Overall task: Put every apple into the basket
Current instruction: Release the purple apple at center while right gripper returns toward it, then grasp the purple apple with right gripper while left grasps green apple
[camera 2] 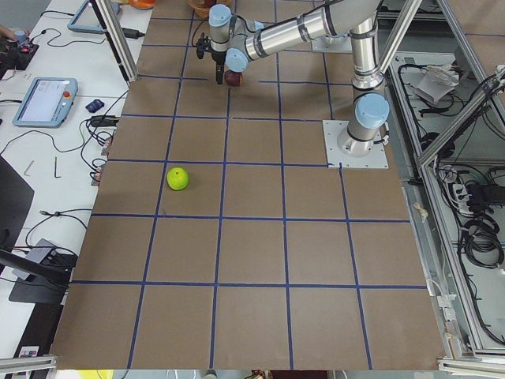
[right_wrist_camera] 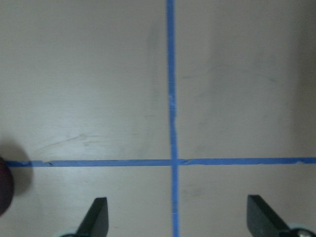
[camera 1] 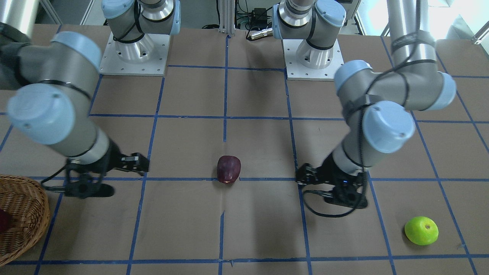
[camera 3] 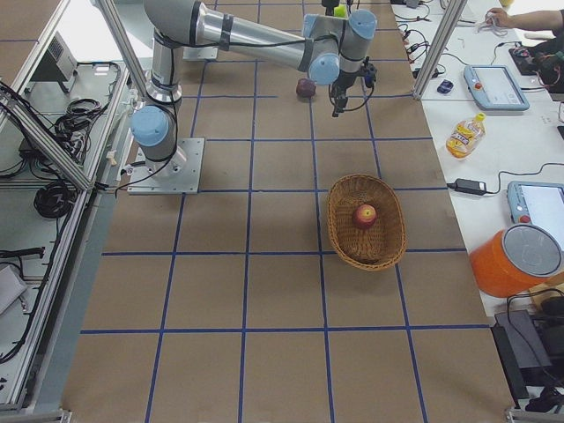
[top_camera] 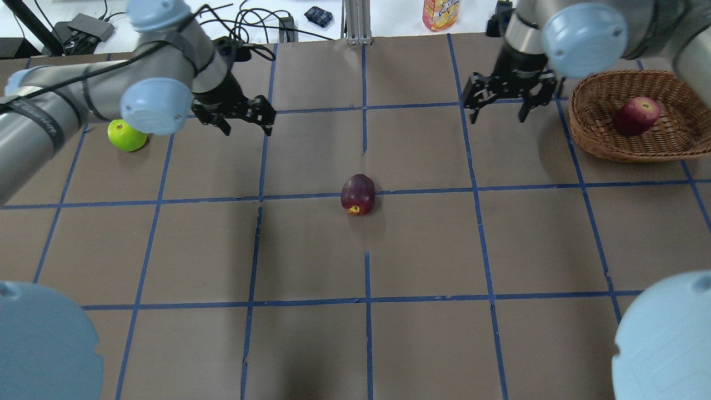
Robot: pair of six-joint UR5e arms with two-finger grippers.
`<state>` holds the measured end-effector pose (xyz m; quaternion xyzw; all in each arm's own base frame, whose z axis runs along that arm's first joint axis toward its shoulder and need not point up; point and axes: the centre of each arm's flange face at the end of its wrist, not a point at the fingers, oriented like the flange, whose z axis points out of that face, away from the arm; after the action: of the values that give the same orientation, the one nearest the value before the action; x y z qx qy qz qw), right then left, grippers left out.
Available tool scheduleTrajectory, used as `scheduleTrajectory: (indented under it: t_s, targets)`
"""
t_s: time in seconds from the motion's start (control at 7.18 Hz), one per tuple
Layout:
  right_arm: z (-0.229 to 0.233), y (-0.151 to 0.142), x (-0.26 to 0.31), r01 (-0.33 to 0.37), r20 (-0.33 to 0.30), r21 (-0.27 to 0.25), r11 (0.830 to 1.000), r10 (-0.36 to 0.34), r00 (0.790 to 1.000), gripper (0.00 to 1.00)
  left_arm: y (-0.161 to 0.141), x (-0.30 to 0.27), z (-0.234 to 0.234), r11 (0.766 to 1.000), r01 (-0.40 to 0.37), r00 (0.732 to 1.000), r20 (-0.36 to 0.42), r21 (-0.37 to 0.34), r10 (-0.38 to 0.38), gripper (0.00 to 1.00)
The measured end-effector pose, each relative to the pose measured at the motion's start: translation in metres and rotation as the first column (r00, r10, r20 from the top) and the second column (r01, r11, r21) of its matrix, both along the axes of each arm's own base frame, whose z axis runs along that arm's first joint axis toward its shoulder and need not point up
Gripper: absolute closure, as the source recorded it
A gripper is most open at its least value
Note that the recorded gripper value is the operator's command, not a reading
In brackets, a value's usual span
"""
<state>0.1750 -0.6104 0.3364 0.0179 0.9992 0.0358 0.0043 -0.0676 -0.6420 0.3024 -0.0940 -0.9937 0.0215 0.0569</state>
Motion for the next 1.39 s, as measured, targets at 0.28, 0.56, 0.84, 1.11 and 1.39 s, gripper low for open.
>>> scheduleTrajectory:
  t_s: [0.28,0.56,0.84,1.11,1.39]
  targets:
    - [-0.026,0.045,0.123,0.061,-0.004,-0.059,0.996,-0.061,0.998,0.00,-0.020,0.116,-0.027,0.995,0.099,0.995,0.021,-0.006,-0.099,0.00]
    - [-0.065,0.065,0.181,0.128,-0.007,-0.058,0.990,-0.128,0.992,0.00,-0.047,0.183,-0.053,0.982,0.187,0.975,0.124,-0.006,-0.184,0.00]
    - [-0.096,0.073,0.210,0.111,-0.012,-0.056,0.992,-0.112,0.994,0.02,-0.079,0.210,-0.064,0.967,0.255,0.953,0.171,-0.013,-0.249,0.00]
    - [-0.136,0.083,0.215,0.094,-0.015,-0.063,0.994,-0.095,0.995,0.43,-0.095,0.223,-0.078,0.956,0.293,0.941,0.179,-0.010,-0.287,0.00]
    - [-0.157,0.093,0.208,0.084,-0.016,-0.123,0.989,-0.086,0.996,0.85,-0.093,0.250,-0.083,0.949,0.314,0.933,0.185,0.000,-0.308,0.00]
